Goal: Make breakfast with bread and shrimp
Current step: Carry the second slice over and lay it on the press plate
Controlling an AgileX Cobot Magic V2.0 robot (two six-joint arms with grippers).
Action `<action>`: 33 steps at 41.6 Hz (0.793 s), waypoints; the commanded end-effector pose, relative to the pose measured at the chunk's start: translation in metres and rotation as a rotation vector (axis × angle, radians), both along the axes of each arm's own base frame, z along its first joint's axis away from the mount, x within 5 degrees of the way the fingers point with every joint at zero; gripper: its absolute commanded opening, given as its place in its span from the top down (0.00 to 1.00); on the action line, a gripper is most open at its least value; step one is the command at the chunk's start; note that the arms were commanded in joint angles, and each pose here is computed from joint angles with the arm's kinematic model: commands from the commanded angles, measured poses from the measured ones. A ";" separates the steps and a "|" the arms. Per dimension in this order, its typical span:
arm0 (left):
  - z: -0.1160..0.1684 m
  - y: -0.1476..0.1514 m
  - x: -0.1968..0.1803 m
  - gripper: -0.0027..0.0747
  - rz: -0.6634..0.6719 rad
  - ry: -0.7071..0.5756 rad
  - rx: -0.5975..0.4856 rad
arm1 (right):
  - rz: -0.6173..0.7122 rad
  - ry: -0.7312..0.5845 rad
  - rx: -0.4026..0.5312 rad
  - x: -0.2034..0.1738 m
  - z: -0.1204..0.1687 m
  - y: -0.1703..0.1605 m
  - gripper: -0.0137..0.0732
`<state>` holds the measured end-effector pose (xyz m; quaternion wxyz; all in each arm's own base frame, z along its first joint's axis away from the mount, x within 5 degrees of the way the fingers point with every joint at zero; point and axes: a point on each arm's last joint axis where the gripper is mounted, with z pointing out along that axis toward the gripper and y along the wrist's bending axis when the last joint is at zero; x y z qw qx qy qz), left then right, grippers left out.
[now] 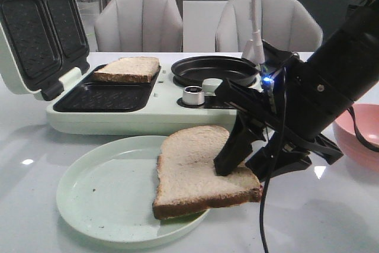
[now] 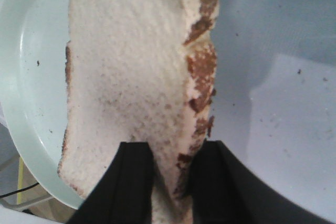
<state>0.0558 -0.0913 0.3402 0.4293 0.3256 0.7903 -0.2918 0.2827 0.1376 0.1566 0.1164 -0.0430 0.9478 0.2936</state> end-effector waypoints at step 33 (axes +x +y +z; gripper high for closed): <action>0.016 -0.003 -0.001 0.26 -0.024 -0.051 -0.094 | 0.004 -0.514 0.220 -0.002 0.164 0.011 0.78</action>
